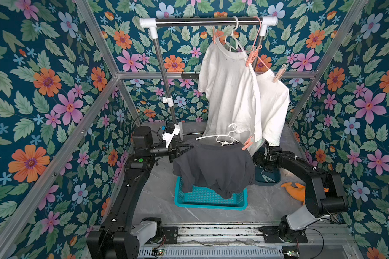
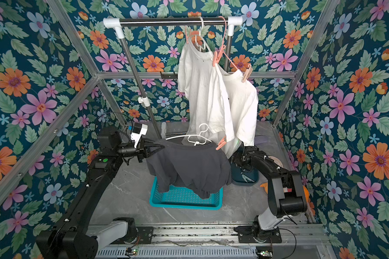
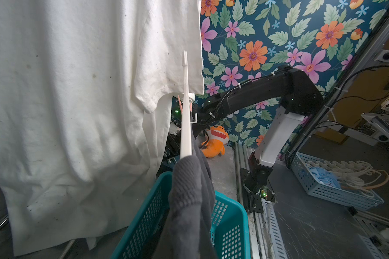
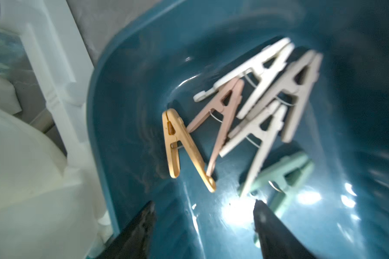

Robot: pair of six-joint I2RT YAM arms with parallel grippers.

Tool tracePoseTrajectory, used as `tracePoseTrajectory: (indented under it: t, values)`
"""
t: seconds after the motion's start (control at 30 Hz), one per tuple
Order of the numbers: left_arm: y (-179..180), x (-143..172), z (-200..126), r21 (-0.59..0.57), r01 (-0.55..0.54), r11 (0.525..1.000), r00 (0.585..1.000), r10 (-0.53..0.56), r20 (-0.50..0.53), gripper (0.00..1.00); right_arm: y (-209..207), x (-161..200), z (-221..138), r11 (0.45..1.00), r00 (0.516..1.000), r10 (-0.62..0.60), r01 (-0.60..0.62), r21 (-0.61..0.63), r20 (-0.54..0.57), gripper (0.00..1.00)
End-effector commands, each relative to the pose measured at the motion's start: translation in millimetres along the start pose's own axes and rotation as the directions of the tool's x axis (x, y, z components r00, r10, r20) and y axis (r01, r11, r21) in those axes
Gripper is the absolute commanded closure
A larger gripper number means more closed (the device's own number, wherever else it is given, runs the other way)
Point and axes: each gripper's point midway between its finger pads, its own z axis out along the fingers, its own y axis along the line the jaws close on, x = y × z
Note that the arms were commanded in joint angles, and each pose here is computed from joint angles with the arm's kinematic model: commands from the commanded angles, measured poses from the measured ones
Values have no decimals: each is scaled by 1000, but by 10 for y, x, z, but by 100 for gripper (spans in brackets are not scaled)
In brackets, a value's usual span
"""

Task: Use clothespins to secure the t-shirt on both sides of the hanger
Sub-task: Adjust the clothespin in the storage box.

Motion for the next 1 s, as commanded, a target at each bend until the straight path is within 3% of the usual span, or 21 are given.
tracePoseTrajectory:
  t: [0.0,0.43,0.7,0.97]
  values:
    - [-27,-74,-4,12,-50,999,999,50,14,100,-186,-37,-25,999,1000,11,-12,45,26,31]
    - [-23,-76,-3,12,-48,999,999,48,16,100,-106,-352,132,1000,998,11,-12,18,68,32]
    - [-30,-82,-3,12,-50,999,999,50,16,100,-223,-222,319,999,999,34,-35,40,22,33]
    - [-47,-91,-7,14,-54,998,998,54,18,100,-294,-21,258,993,994,100,-98,61,-36,34]
